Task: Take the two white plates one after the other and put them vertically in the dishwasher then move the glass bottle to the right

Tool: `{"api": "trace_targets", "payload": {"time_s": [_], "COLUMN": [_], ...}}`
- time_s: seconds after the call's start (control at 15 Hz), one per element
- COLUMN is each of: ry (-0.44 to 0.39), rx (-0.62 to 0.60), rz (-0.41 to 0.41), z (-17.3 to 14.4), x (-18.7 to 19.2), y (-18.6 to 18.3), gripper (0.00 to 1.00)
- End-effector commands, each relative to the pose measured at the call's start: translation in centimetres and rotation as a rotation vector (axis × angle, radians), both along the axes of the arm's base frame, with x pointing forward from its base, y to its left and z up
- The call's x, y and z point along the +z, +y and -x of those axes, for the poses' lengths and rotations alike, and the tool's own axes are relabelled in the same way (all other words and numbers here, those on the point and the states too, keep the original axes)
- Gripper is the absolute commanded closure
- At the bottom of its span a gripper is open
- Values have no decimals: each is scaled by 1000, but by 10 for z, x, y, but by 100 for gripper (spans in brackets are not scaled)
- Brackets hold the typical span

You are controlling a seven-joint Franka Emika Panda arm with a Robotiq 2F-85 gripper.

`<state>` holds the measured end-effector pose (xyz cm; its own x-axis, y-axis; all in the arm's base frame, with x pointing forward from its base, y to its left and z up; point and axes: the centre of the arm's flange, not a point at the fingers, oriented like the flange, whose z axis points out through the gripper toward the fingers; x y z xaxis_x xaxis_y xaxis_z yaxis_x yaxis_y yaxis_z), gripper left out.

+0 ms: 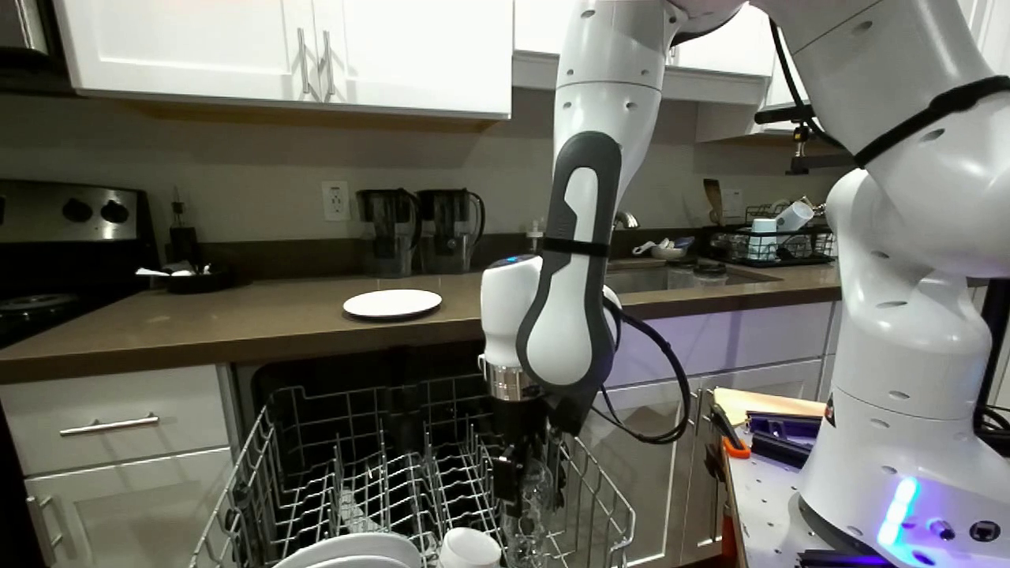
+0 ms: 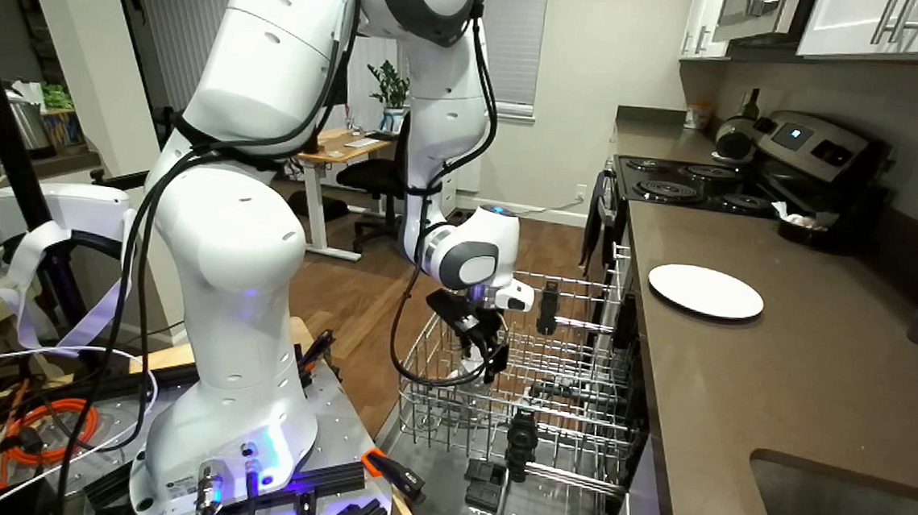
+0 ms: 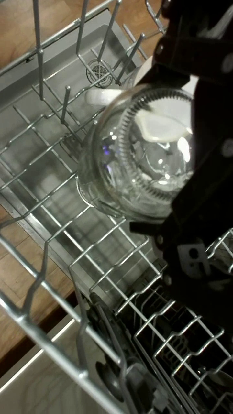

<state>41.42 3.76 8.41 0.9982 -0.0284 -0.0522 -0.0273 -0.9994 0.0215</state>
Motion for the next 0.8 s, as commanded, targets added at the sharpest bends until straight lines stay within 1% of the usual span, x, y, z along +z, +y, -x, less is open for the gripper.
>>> {"api": "trace_targets", "payload": {"time_s": [0.0,0.07,0.27,0.47,0.53,0.67,0.73], "ry": [-7,-9,-9,-4,-5,-6,-7], "rx": [1,0,-3,-5,-4,-1,0], "rz": [15,16,1,-10,-11,-20,-23], "z": [-2,-2,-4,-5,-5,-7,-8], "x": [12,11,7,3,1,-2,-4], "y": [0,0,2,5,7,10,12], "gripper": [32,37,37,29,18,15,15]}}
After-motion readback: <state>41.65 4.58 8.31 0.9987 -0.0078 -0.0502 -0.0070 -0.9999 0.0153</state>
